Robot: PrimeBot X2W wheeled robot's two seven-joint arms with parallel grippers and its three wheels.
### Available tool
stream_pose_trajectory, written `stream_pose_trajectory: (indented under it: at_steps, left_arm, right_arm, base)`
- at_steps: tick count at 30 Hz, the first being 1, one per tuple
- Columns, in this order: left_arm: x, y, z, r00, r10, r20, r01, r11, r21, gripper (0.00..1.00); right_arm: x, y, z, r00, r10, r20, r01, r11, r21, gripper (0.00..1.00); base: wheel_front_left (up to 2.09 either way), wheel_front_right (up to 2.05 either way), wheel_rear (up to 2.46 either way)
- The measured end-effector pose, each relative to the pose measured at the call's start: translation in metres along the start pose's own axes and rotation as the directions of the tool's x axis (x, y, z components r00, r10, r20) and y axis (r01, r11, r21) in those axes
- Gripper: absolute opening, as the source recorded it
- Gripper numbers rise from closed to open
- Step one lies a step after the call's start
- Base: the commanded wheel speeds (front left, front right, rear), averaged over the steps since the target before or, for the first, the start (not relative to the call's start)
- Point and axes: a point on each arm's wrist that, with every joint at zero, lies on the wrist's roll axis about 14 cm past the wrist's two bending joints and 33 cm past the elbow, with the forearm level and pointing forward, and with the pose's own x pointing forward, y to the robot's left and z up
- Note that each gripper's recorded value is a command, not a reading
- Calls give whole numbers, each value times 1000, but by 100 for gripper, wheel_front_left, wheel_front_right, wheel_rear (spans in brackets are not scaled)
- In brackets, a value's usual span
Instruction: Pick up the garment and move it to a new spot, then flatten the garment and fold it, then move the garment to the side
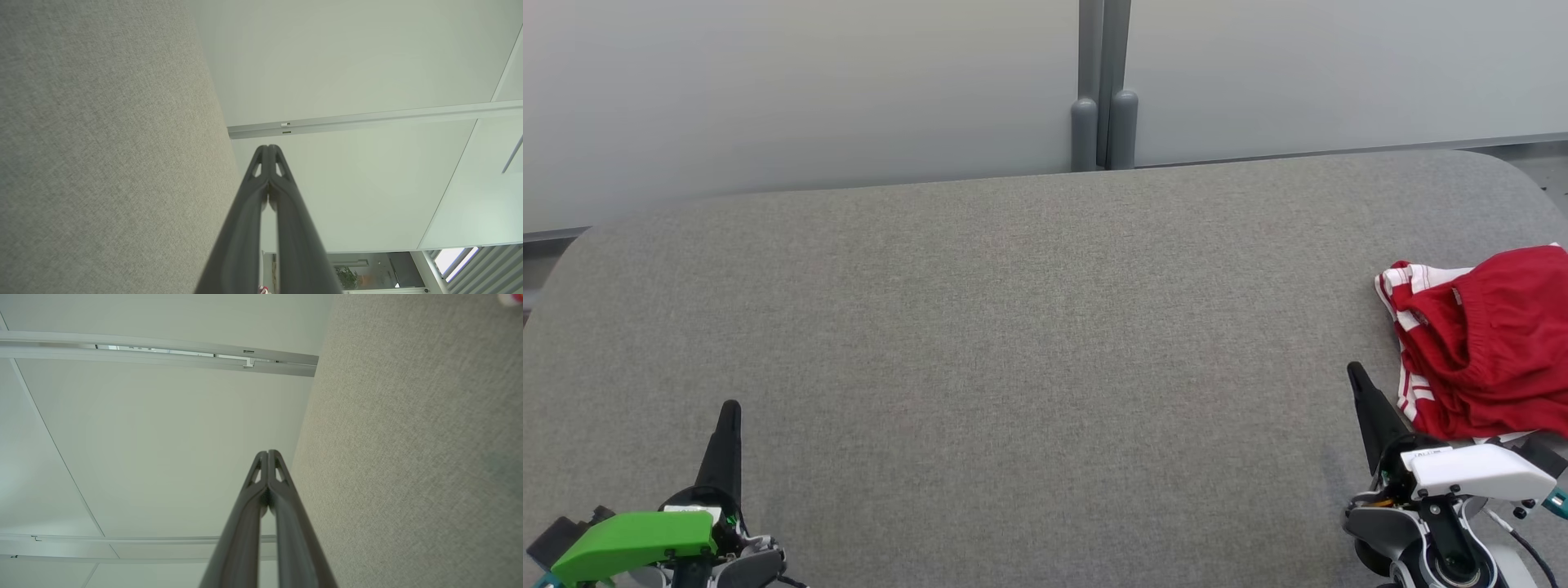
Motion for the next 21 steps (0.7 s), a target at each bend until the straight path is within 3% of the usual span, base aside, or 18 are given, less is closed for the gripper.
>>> stream_pose_trajectory:
  at_steps: [21]
  left_arm:
    - [2,-5,7,999,-34,18,35,995,-92,0]
  right_arm:
    - [2,0,3,1000,2,6,-3,994,110,0]
  base:
    - [0,0,0]
